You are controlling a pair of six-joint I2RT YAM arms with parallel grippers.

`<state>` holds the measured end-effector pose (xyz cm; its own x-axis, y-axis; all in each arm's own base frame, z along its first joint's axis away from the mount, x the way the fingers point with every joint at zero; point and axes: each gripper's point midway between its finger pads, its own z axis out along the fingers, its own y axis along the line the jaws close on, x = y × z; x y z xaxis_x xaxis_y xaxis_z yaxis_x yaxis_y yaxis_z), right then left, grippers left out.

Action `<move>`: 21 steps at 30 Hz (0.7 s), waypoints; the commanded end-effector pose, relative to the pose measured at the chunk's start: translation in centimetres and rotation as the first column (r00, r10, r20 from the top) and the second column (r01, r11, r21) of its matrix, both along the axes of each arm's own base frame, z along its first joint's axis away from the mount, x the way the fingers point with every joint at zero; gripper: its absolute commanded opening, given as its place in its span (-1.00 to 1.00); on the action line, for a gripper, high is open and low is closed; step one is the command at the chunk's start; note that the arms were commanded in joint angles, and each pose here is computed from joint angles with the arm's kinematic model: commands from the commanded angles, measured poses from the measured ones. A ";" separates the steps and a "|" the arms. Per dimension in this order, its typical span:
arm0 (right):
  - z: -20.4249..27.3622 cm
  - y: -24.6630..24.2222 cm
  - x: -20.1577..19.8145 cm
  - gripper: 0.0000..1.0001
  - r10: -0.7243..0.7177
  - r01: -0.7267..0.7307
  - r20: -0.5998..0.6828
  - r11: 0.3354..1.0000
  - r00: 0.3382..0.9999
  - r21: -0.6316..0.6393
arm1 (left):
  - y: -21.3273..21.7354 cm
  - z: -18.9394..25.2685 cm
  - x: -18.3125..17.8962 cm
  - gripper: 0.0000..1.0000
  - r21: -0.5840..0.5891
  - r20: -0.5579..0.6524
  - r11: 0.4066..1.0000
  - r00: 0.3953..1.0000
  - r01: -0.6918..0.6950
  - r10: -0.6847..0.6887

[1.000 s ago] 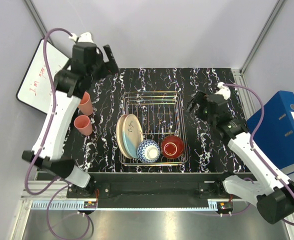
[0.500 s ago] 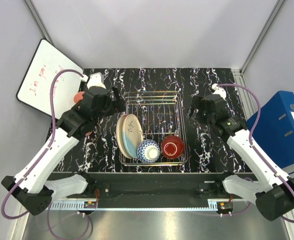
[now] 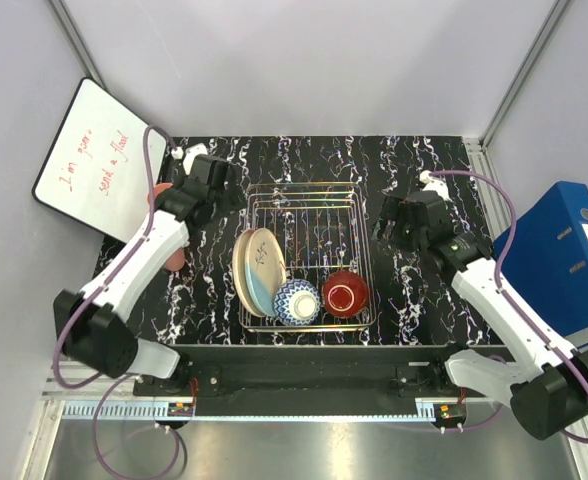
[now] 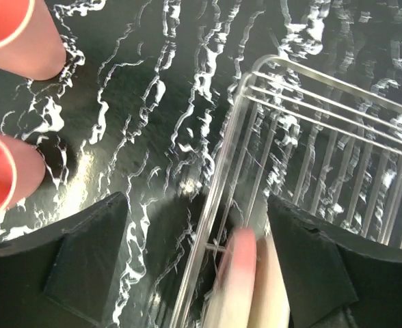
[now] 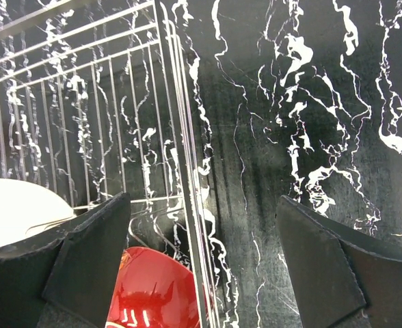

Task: Unload the mixed dishes from the dish rack
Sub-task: Move the dish rack to the center of the board.

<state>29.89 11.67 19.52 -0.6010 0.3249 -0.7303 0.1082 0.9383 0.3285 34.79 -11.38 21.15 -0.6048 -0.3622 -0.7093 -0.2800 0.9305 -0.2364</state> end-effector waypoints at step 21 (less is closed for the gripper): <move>-7.1 3.0 7.3 0.51 0.052 -0.069 -0.132 0.990 0.990 -0.124 | -3.8 -7.0 3.3 0.59 -0.100 -0.127 0.989 0.984 0.111 -0.124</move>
<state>36.05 14.14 11.96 -0.7327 0.2040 -0.6492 0.1090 0.9769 0.1840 37.95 -14.59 14.68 -0.7278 -0.3417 -0.5946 -0.2222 0.9377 -0.2670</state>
